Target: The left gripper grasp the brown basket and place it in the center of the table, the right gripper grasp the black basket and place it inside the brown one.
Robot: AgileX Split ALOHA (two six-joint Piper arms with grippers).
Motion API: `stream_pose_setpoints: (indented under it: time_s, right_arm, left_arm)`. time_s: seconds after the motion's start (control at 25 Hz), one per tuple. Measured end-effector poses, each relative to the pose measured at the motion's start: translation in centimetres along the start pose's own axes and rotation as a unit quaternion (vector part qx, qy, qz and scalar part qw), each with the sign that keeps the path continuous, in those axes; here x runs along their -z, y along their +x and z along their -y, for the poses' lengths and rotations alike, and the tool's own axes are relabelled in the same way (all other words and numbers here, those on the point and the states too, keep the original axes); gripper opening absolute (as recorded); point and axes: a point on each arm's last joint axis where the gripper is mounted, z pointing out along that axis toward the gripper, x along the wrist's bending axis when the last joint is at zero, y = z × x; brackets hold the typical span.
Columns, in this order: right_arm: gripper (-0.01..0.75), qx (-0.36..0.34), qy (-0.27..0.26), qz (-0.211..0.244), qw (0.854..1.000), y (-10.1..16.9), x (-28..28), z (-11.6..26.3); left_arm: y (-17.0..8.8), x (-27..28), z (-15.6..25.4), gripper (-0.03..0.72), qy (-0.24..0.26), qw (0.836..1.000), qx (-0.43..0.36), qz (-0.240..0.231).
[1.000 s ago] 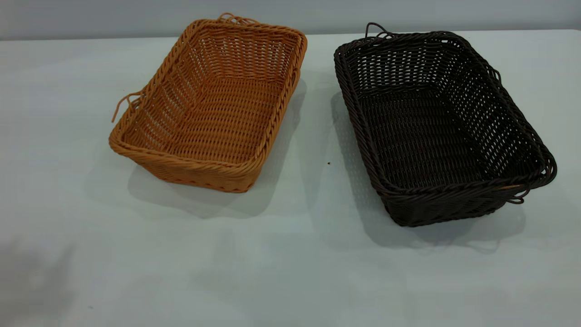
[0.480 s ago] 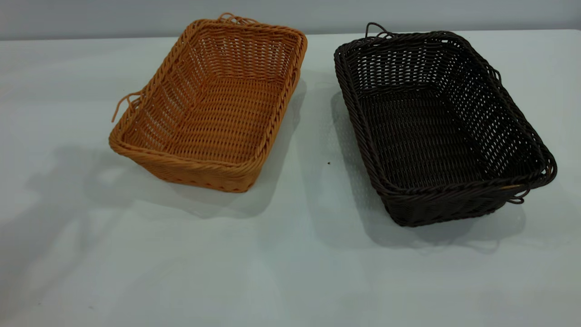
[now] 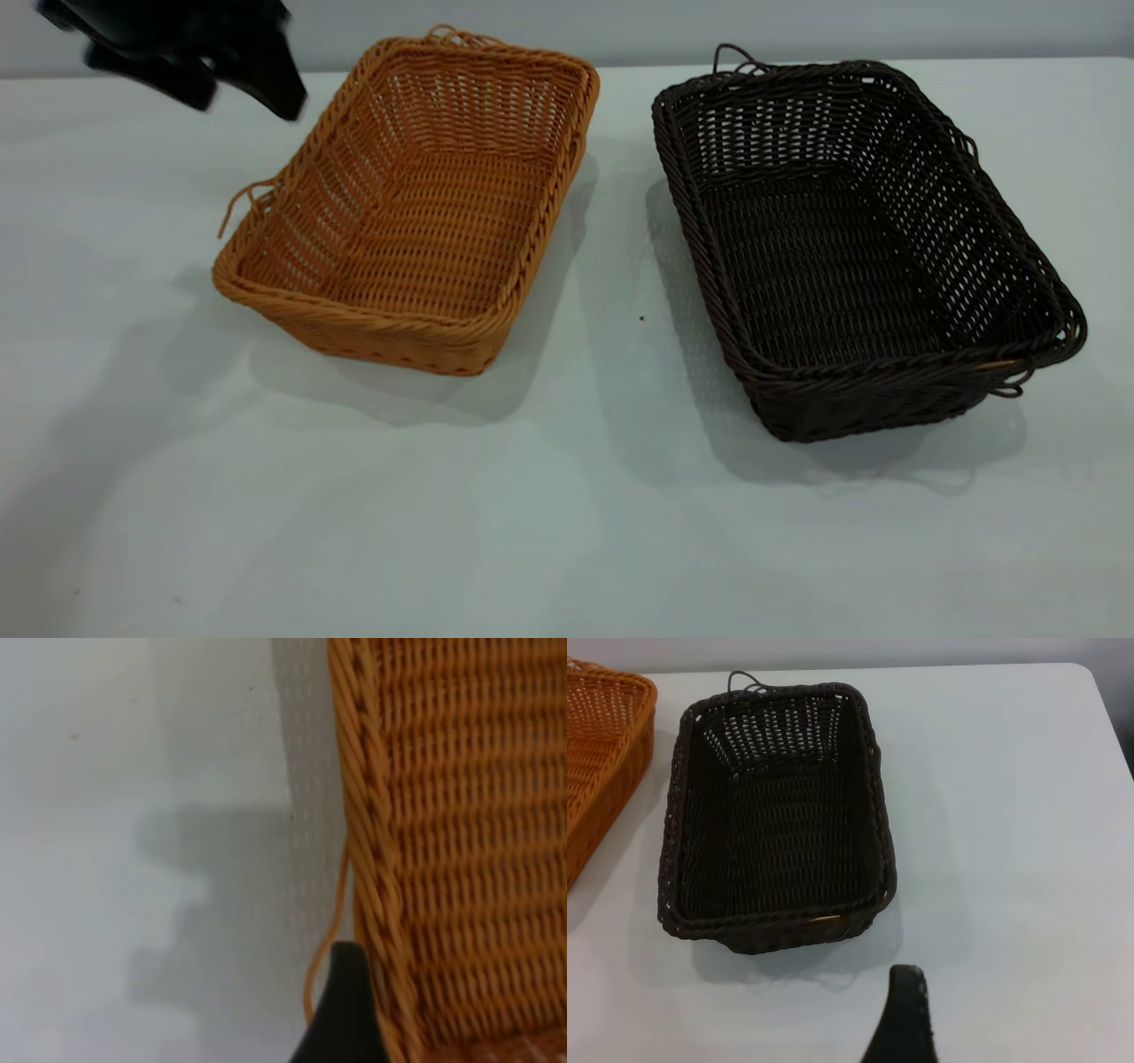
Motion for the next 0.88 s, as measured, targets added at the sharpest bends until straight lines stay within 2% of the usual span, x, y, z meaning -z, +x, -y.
stream_pose_setpoints:
  time_s: [0.24, 0.56, 0.72, 0.84, 0.88]
  right_arm:
    - [0.561, -0.001, 0.021, 0.000, 1.000, 0.0, -0.5, -0.3]
    - [0.561, -0.015, 0.119, 0.002, 0.993, -0.2, -3.4, -1.8]
    - [0.561, -0.027, 0.182, 0.005, 0.983, -0.4, -5.6, -2.7]
    - [0.561, -0.045, 0.215, 0.006, 0.976, -0.4, -7.3, -3.7]
    - [0.561, -0.052, 0.226, 0.003, 0.973, -0.4, -7.9, -4.0]
  left_arm:
    - [0.5, -3.8, -0.7, 0.572, 0.012, 1.000, 0.000, 0.001]
    - [0.7, -8.4, -1.0, 0.554, 0.026, 1.000, -0.001, 0.004]
    - [0.2, -10.8, -1.1, 0.447, 0.032, 0.999, -0.009, 0.009]
    - [0.2, -11.4, -1.5, 0.279, 0.027, 1.000, -0.010, 0.008]
    - [0.3, -11.5, -1.7, 0.195, 0.026, 1.000, -0.011, 0.008]
